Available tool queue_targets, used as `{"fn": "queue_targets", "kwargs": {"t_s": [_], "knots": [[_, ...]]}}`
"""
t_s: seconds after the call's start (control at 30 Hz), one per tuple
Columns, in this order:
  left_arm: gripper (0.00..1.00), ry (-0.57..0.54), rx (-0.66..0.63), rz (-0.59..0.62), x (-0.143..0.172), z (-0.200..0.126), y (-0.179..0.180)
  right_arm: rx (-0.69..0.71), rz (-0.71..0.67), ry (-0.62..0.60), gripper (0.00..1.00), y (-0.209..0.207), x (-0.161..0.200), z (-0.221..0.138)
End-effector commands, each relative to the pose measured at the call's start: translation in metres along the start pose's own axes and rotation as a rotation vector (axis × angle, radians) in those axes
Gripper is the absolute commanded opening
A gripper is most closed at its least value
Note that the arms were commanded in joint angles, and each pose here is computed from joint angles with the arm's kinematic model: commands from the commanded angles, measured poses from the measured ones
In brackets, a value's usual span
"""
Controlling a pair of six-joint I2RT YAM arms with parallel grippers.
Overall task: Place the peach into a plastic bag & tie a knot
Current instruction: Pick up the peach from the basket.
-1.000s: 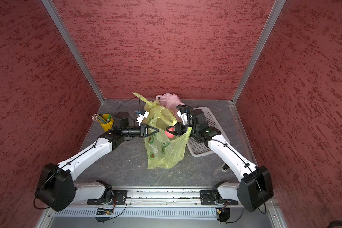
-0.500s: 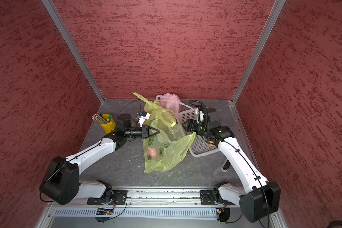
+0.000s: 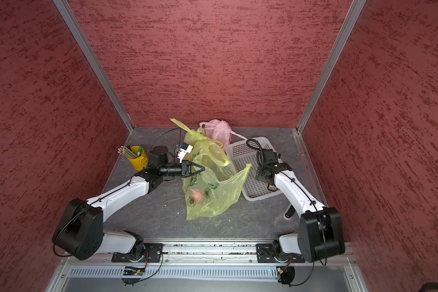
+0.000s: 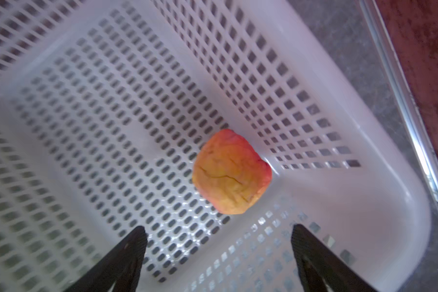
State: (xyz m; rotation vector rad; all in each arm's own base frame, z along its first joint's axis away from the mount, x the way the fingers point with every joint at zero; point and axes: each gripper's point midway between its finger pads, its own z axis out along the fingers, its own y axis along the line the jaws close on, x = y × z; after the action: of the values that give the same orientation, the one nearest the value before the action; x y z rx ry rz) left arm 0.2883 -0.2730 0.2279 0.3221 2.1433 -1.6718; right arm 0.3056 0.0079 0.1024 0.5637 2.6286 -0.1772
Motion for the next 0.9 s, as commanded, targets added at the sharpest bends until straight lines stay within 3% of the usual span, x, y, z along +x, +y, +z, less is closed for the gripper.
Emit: {"fn": "queue_targets", "kwargs": {"t_s": [0.0, 0.33, 0.4, 0.5, 0.6, 0.7, 0.77, 0.87], "knots": [[0.00, 0.021, 0.024, 0.007, 0.004, 0.004, 0.002, 0.024, 0.039, -0.080, 0.93, -0.006, -0.020, 0.003], [0.00, 0.016, 0.032, 0.011, 0.006, 0.005, -0.001, -0.005, 0.039, -0.007, 0.94, 0.006, -0.028, 0.057], [0.00, 0.020, 0.032, 0.009, 0.006, 0.005, -0.002, -0.015, 0.041, -0.002, 0.90, 0.008, -0.031, 0.063], [0.00, 0.022, 0.028, 0.007, 0.006, 0.006, -0.001, -0.074, 0.039, -0.001, 0.75, 0.018, -0.035, 0.062], [0.00, 0.022, 0.025, 0.005, 0.007, 0.007, -0.001, -0.140, 0.045, -0.030, 0.55, 0.027, -0.042, 0.050], [0.00, 0.027, 0.021, 0.002, 0.007, 0.008, 0.000, -0.232, 0.040, -0.050, 0.48, 0.038, -0.048, 0.028], [0.00, 0.028, 0.017, 0.003, 0.007, 0.008, 0.000, -0.345, 0.030, -0.038, 0.46, 0.053, -0.047, 0.010], [0.00, 0.034, 0.013, 0.004, 0.007, 0.008, 0.000, -0.654, -0.001, -0.034, 0.43, 0.092, -0.043, -0.047]]}}
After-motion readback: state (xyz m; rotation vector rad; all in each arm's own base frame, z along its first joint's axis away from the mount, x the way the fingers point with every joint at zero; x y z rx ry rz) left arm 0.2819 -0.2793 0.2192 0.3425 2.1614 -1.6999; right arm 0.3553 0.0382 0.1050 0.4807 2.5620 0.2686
